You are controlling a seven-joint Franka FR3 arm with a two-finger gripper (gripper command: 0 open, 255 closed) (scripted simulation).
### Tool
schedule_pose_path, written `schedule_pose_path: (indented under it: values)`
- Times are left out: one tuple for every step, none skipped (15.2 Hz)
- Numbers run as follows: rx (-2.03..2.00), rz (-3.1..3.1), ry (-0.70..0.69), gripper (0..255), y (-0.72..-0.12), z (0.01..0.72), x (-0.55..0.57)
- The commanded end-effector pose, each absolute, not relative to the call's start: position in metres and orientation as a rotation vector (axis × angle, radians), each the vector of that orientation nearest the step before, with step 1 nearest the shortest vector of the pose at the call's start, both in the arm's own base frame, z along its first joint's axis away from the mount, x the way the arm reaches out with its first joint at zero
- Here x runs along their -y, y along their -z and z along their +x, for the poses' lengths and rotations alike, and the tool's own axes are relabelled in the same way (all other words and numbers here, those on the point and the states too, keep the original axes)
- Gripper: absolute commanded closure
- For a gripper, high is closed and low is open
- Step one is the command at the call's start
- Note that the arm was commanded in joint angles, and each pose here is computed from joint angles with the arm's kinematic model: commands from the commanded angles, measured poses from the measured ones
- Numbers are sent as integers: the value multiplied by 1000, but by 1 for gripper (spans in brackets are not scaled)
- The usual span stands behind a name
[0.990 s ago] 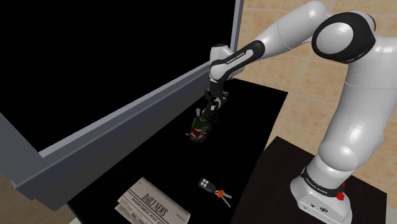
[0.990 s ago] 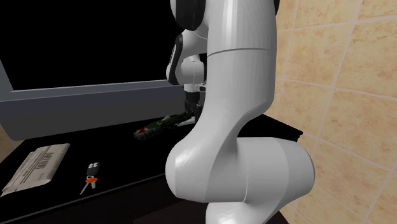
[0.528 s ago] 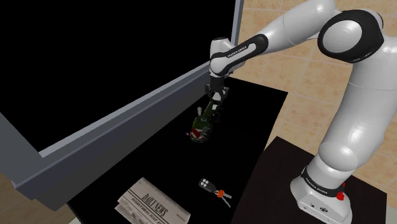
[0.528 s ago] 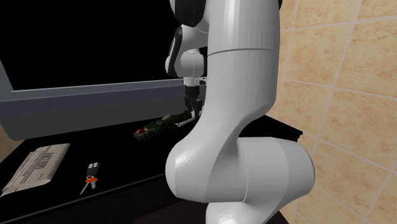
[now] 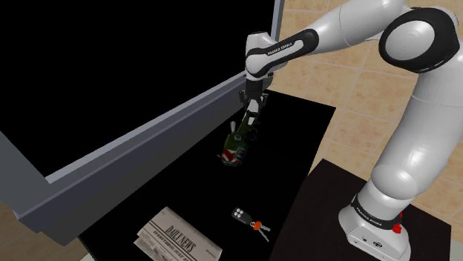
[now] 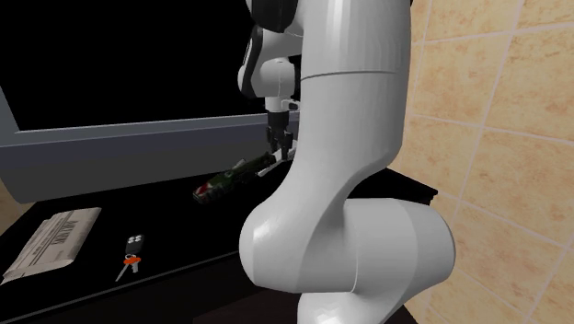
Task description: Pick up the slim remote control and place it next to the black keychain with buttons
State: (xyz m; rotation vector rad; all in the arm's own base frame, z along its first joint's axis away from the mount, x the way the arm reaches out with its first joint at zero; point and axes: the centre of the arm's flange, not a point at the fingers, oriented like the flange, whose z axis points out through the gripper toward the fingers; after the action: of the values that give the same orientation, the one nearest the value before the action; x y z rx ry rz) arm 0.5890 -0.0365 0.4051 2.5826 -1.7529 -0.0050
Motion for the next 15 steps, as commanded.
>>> schedule_pose_path:
  values:
    - [1753, 2583, 4, 255, -415, 590, 36]
    - [1753, 2583, 4, 255, -419, 590, 36]
    - [1753, 2583, 4, 255, -419, 580, 28]
    - [1753, 2583, 4, 255, -419, 570, 20]
    - [1753, 2583, 4, 255, -419, 559, 11]
    - [1753, 2583, 4, 255, -419, 549, 3]
    - [1753, 2583, 4, 255, -420, 539, -6]
    - [1753, 2583, 4, 255, -420, 529, -14]
    - [1753, 2583, 4, 255, -420, 519, -23]
    - [1753, 2583, 4, 255, -420, 509, -31]
    - [1753, 2583, 4, 255, -420, 499, -40]
    - [1753, 2583, 4, 255, -420, 488, -48]
    - [1753, 2583, 4, 255, -420, 478, -57]
    - [1753, 2583, 4, 255, -420, 468, -65]
    - [1753, 2583, 4, 255, -420, 458, -73]
